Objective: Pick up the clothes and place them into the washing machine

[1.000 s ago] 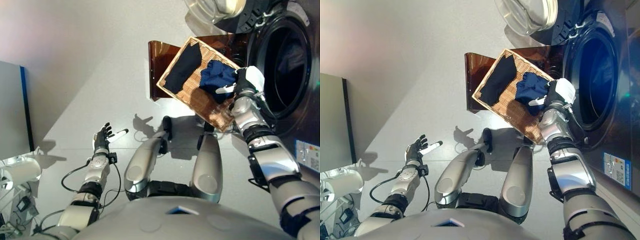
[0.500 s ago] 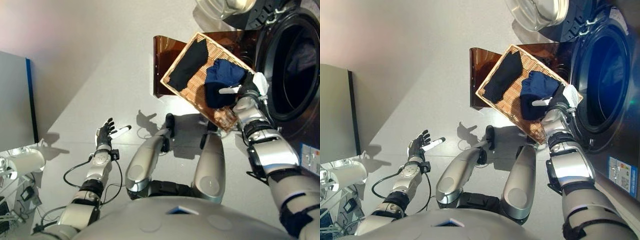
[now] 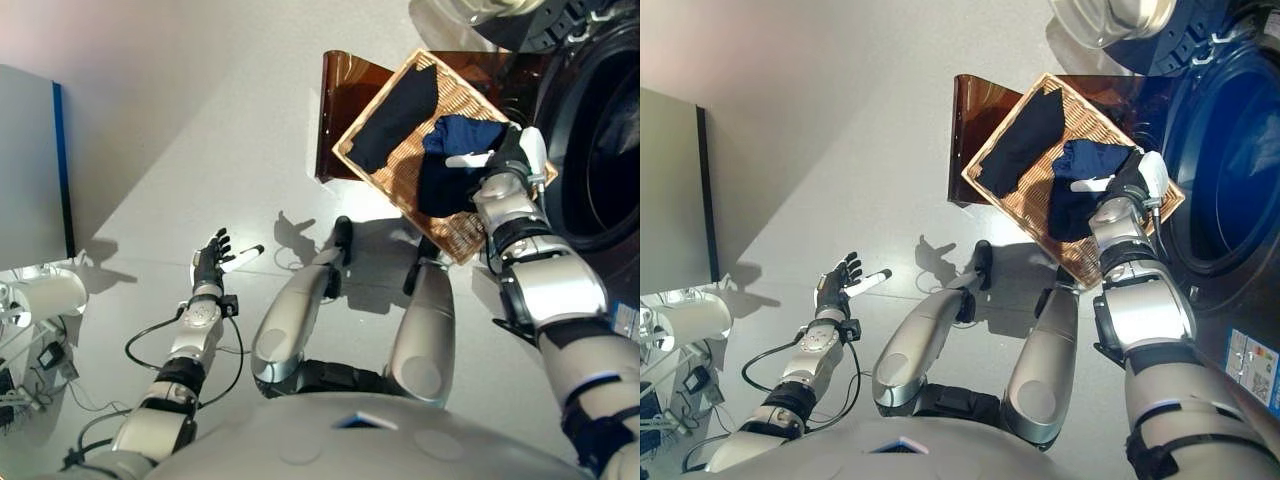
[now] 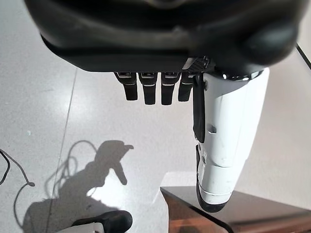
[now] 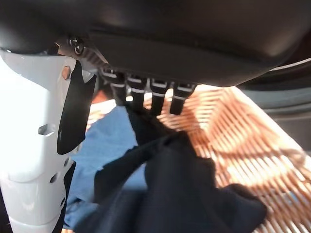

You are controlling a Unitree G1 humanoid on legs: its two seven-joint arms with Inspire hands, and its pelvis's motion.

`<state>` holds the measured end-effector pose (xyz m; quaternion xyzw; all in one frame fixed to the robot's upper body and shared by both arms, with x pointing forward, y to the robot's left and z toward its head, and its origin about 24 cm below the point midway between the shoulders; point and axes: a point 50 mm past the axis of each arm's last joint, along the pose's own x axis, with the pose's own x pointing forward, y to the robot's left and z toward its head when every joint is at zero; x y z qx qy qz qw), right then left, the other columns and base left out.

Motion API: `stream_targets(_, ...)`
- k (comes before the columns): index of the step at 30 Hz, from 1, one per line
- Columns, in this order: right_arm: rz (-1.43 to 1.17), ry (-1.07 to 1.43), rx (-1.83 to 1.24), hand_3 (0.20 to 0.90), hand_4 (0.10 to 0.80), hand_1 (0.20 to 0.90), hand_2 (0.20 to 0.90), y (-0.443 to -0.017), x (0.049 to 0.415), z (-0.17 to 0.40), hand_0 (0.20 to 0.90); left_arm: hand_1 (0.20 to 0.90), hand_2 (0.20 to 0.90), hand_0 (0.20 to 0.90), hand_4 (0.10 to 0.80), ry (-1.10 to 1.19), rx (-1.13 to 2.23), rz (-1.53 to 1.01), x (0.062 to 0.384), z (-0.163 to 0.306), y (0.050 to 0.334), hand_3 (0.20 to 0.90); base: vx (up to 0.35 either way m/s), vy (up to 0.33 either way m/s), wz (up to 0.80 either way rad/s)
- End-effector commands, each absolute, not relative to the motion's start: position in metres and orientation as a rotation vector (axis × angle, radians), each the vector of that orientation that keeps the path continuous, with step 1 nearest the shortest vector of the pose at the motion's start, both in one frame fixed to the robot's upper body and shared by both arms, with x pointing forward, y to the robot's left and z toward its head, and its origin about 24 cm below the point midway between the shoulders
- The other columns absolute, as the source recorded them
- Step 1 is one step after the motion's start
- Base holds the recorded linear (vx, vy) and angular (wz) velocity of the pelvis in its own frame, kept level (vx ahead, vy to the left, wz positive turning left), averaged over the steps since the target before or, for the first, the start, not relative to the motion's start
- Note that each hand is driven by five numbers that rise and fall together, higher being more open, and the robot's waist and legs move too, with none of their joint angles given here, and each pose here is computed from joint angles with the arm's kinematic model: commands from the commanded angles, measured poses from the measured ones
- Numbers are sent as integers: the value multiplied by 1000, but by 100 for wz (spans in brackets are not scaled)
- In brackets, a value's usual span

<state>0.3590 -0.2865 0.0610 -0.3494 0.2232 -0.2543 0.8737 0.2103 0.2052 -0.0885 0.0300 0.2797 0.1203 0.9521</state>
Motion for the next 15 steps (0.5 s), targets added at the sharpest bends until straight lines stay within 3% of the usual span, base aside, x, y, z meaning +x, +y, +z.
stream_targets(1,-560,380,-747,900,800,900,900,-290,372,92,900,900,900,900,800,488,163,304,208,-73,244,900,-6,8,15)
stream_targets(15,-576,436,-834,900,800,900,900,-309,368,101,900,900,900,900,800,416,141,284,219,-58,244,900,-21,9,6)
